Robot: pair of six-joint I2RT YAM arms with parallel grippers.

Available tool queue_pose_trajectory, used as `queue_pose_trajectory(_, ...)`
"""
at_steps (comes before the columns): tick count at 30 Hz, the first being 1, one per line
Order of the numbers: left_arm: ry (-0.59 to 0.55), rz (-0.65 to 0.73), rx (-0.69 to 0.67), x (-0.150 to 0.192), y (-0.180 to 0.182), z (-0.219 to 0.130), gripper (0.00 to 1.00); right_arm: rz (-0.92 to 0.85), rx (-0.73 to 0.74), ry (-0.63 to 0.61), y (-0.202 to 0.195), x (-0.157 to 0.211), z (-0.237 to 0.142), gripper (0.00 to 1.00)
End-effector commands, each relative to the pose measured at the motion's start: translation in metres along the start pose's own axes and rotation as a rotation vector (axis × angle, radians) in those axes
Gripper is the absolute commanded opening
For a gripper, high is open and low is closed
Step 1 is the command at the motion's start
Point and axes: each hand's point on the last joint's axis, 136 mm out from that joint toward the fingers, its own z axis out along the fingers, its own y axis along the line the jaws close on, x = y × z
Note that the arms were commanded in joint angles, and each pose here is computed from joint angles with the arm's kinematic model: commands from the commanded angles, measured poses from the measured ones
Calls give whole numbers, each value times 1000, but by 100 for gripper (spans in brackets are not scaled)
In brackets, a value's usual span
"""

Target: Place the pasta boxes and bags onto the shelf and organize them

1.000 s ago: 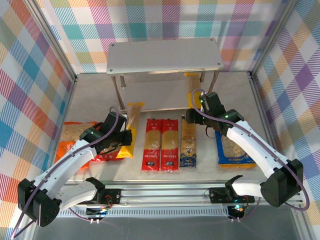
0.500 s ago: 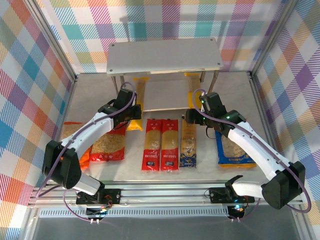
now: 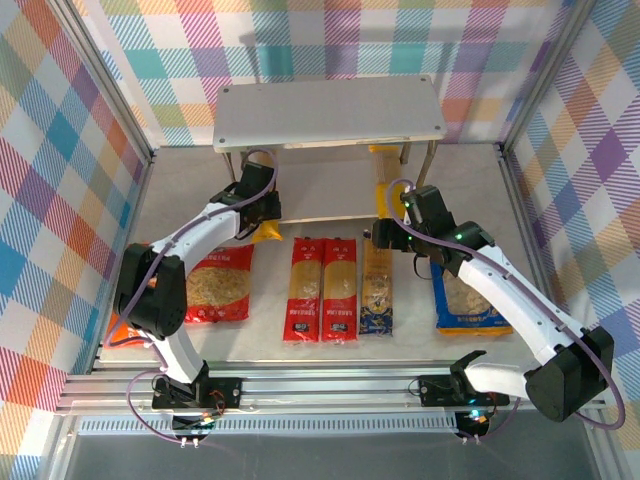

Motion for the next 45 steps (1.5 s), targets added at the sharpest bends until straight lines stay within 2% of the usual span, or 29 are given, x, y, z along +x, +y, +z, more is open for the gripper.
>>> queue_pose_trajectory(1, -198, -35, 20, -62, -8, -13, 0, 5, -5, -3, 2, 0, -4, 82)
queue_pose_trajectory(12, -199, -21, -51, -62, 1, 4, 0, 8, 3, 6, 0, 3, -1, 82)
queue_pose_trajectory(20, -157, 1, -65, -55, 4, 18, 0, 7, 5, 11, -1, 4, 1, 83)
queue_pose_trajectory(24, -144, 3, -73, -48, 6, 21, 12, 7, 7, 12, -1, 4, 1, 83)
queue_pose_trajectory(28, -137, 3, -80, -45, 9, 22, 17, 7, 6, 13, 0, 3, 2, 83)
queue_pose_trajectory(33, -129, -9, -91, -43, 14, 23, 35, 9, 5, 16, 0, 3, 3, 83)
queue_pose_trajectory(45, -124, -19, -45, -34, 10, 10, 43, 9, 21, 42, -2, 9, 6, 83)
